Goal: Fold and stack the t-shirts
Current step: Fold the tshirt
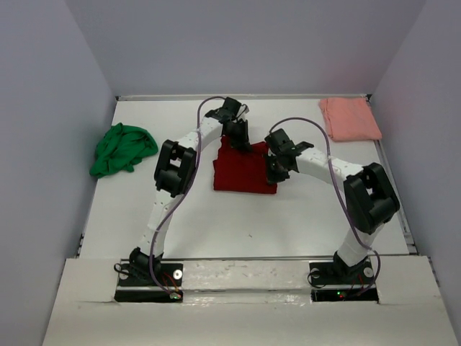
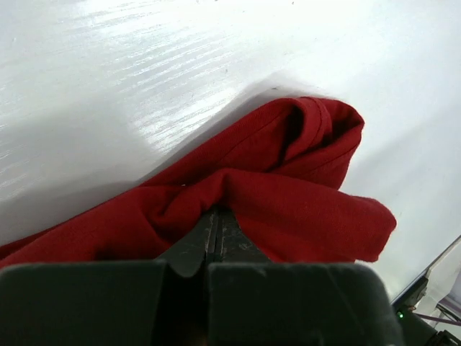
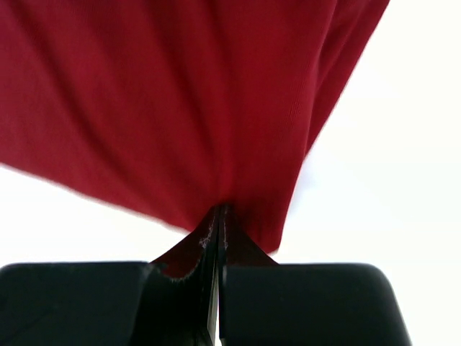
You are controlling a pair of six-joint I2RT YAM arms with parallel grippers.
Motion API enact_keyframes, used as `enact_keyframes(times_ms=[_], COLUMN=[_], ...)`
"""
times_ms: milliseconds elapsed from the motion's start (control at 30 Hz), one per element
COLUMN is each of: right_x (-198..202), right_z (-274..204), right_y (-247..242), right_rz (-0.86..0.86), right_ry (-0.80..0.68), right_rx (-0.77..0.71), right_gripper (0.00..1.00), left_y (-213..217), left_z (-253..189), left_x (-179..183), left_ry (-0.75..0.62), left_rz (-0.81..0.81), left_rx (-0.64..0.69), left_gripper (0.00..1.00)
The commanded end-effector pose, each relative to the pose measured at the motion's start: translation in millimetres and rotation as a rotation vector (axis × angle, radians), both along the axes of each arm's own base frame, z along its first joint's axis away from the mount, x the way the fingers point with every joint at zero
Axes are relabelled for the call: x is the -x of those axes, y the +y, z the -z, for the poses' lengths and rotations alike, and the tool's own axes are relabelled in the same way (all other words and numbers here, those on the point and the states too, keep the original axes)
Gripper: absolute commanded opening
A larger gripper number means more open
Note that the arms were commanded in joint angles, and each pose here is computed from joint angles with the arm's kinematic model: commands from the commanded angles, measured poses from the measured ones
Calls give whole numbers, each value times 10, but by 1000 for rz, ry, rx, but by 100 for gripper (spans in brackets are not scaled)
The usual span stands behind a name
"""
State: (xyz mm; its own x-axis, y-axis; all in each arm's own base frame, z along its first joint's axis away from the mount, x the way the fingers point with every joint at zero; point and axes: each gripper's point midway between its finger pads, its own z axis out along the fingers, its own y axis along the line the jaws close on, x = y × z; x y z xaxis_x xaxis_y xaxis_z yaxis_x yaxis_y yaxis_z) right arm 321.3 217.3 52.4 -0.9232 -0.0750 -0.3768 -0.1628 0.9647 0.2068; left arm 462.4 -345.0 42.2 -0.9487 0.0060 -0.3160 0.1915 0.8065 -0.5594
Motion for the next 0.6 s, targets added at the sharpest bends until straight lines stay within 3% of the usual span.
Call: enact_keyframes(times_ms=[0, 233, 567], right_x=[137, -59, -550], right_z=[-199, -548, -744], right_y=[-11, -43, 321], right_rz=[50, 17, -42], right_ry=[-69, -192, -222], right_rx=[-1, 50, 33], right_gripper=[0, 0, 0], left_y=[24, 128, 315], left_z=[-229, -498, -850], left_x=[-37, 99, 190], left_ry=[-48, -108, -209], left_rz=[20, 13, -6], left_rx=[14, -26, -81], left_gripper=[0, 0, 0])
